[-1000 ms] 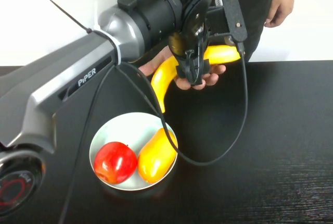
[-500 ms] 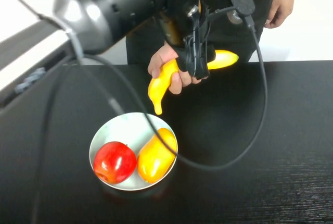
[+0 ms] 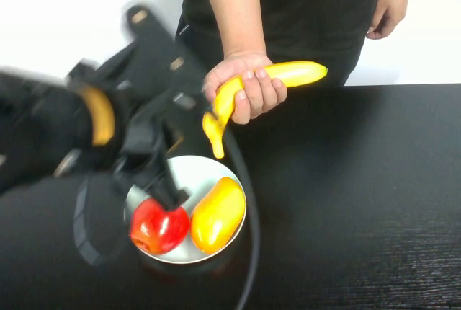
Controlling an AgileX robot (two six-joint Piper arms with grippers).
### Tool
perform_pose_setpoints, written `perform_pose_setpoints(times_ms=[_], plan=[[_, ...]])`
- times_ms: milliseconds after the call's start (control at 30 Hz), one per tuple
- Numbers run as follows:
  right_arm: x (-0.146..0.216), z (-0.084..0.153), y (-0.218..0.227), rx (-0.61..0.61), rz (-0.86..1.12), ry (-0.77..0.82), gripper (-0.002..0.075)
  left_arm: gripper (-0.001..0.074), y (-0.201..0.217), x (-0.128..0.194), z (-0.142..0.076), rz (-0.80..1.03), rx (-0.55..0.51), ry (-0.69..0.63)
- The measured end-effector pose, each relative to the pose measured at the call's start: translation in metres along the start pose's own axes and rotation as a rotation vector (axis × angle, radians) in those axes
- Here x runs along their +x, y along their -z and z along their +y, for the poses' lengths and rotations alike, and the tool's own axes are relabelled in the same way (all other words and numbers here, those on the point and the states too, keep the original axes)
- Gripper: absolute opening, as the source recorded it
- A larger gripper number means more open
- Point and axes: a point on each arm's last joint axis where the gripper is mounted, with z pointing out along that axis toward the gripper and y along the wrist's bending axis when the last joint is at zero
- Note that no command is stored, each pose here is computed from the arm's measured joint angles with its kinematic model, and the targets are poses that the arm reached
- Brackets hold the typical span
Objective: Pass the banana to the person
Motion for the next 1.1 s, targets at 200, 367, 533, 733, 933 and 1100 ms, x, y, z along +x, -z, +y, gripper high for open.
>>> perform_pose_setpoints(times_ms=[200, 367, 533, 733, 933, 1100], plan=[[0.0, 0.0, 0.0, 0.0, 0.0, 0.0, -0.0007, -0.0001, 0.024, 0.044, -0.015, -0.12, -0.015, 0.129], [0.0, 0.0, 0.0, 0.0, 0.0, 0.0, -0.0007, -0.0001, 0.042, 0.072, -0.023, -0.19, -0.015, 0.303], [0.0, 0.0, 0.0, 0.0, 0.0, 0.0, -0.0007, -0.0001, 0.05, 0.083, -0.024, -0.184, -0.039, 0.334], [0.0, 0.0, 0.0, 0.0, 0.0, 0.0, -0.0008, -0.0001, 0.055, 0.09, -0.023, -0.181, -0.061, 0.401], [0.0, 0.0, 0.0, 0.0, 0.0, 0.0, -0.0007, -0.0001, 0.058, 0.109, -0.027, -0.34, -0.123, 0.436], [0.0, 0.0, 0.0, 0.0, 0.0, 0.0, -0.0007, -0.0002, 0.058, 0.138, -0.039, -0.484, -0.142, 0.46]])
